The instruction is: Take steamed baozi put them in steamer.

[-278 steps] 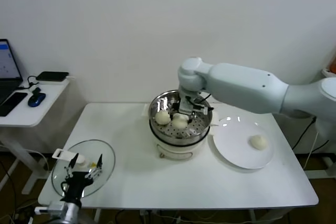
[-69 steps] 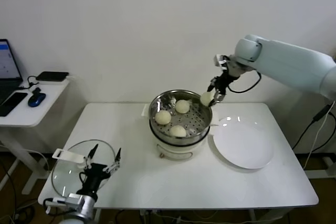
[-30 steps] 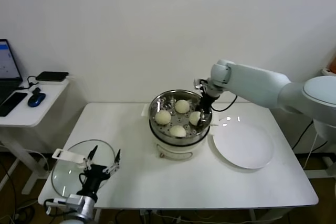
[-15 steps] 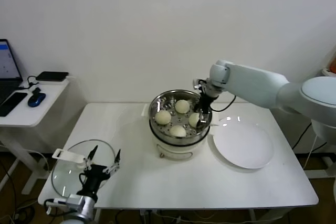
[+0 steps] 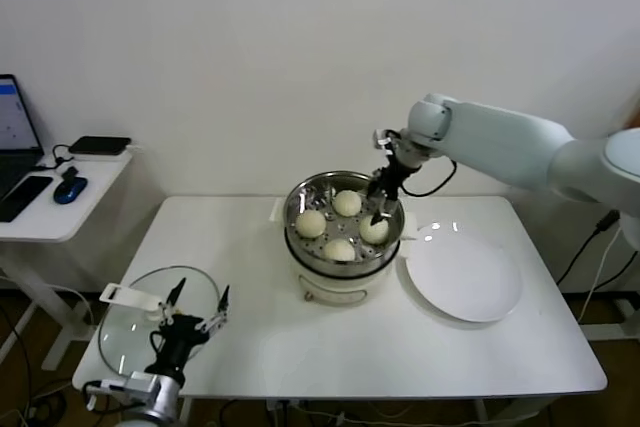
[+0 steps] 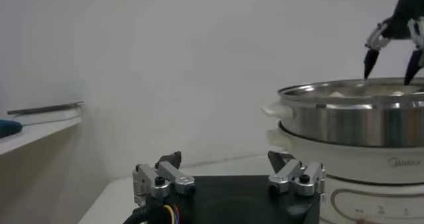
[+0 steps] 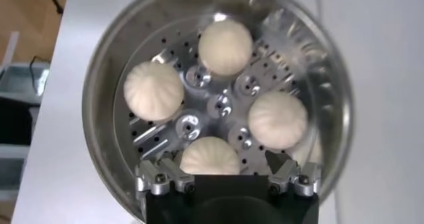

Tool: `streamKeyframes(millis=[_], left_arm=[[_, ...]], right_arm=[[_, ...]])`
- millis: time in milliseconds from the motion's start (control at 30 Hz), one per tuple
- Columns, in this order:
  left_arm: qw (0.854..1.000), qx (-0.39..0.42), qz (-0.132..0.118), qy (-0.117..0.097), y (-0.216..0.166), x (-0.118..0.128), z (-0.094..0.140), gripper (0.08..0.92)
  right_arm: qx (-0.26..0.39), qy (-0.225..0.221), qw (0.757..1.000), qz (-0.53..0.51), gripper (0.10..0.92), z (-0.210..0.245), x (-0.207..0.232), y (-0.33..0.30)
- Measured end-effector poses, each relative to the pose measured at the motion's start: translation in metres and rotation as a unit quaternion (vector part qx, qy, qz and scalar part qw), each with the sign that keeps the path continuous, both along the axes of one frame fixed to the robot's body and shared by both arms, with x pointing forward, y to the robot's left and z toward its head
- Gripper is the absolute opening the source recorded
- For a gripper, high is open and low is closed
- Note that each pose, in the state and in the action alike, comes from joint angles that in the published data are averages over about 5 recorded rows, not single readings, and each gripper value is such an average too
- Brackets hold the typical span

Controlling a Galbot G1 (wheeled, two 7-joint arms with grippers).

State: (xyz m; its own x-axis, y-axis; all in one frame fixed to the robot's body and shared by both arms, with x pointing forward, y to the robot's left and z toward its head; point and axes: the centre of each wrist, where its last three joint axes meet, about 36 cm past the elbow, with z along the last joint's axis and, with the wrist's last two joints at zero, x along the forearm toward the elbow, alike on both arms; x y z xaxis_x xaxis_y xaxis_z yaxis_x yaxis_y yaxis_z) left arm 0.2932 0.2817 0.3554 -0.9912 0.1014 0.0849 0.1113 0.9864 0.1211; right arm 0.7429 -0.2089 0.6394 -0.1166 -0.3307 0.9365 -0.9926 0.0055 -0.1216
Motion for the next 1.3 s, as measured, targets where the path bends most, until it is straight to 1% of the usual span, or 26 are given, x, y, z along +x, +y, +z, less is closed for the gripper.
streamKeyframes(millis=[133, 300, 500, 667, 833, 1000, 1167, 1300], left_arm=[[1.000, 0.001, -0.002, -0.002, 0.000, -0.001, 0.002, 0.823], [1.000, 0.001, -0.004, -0.003, -0.002, -0.003, 0.004, 0.823], [1.000, 0.002, -0.002, -0.006, -0.003, -0.005, 0.007, 0.823], [1.000, 0.002, 0.000, -0.006, -0.005, -0.007, 0.009, 0.823], [1.000, 0.002, -0.004, -0.006, -0.007, -0.010, 0.010, 0.823], [1.000, 0.002, -0.007, -0.008, -0.014, -0.012, 0.012, 0.823], [1.000, 0.001, -0.009, -0.011, -0.021, -0.014, 0.015, 0.823], [1.000, 0.002, -0.006, -0.013, -0.024, -0.016, 0.017, 0.823]], right_arm=[[0.025, -0.019, 1.000, -0.006, 0.823, 0.012, -0.009, -0.012], [0.058, -0.046, 0.997, -0.020, 0.823, 0.014, -0.029, -0.033], [0.107, -0.081, 0.990, -0.046, 0.823, 0.001, -0.062, -0.064], [0.165, -0.116, 0.976, -0.080, 0.823, -0.020, -0.096, -0.094], [0.216, -0.155, 0.957, -0.118, 0.823, -0.047, -0.136, -0.127], [0.269, -0.199, 0.930, -0.156, 0.823, -0.074, -0.173, -0.145], [0.320, -0.239, 0.897, -0.189, 0.823, -0.100, -0.207, -0.148], [0.364, -0.271, 0.865, -0.214, 0.823, -0.117, -0.231, -0.149]])
